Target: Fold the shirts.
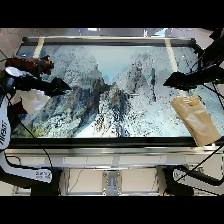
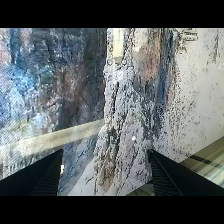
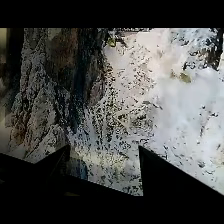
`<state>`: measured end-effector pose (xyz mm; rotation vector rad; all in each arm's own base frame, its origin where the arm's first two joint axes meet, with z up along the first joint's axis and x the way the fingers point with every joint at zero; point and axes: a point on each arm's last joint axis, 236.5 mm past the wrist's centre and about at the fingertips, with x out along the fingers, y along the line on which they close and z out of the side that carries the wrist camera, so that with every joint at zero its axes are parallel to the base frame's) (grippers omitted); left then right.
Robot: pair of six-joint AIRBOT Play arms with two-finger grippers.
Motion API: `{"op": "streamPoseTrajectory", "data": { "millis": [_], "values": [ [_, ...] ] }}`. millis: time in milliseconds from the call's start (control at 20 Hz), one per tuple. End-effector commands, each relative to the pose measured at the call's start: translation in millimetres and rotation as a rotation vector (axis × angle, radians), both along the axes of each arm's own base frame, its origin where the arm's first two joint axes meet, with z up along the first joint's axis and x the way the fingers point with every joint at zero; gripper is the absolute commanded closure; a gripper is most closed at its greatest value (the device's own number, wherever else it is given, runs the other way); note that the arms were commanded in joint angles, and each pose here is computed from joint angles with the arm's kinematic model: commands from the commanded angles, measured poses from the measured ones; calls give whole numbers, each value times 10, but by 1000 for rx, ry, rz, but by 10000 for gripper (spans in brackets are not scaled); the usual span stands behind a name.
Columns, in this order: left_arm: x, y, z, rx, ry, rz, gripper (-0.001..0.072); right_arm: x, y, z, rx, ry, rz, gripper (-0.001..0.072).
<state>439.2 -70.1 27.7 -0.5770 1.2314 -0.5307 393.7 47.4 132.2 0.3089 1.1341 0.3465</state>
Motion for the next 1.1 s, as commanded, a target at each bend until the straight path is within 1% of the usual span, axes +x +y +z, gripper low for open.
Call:
{"op": "streamPoseTrajectory", "data": {
  "millis": [0,500,650,750,900,950,1000,1050],
  "values": [
    [-1,0,0,0,0,0,105,-2,5,2,0,0,1,224],
    [-1,0,0,0,0,0,105,-2,5,2,0,0,1,224],
    [6,3,-2,1,-2,2,105,92,-27,32,-6,-38,-21,224],
    [97,19,-11,8,-26,28,105,168,-45,64,-7,-69,-37,224],
    [146,-43,47,-34,-37,42,105,256,-72,102,-9,-106,-57,224],
    [171,-20,26,-24,-44,49,105,333,-94,141,-10,-140,-75,224],
    [291,61,-3,3,-77,89,105,421,-123,189,-12,-179,-96,224],
    [467,238,-12,42,-129,158,104,470,-127,225,-4,-200,-109,224]
  ]
}}
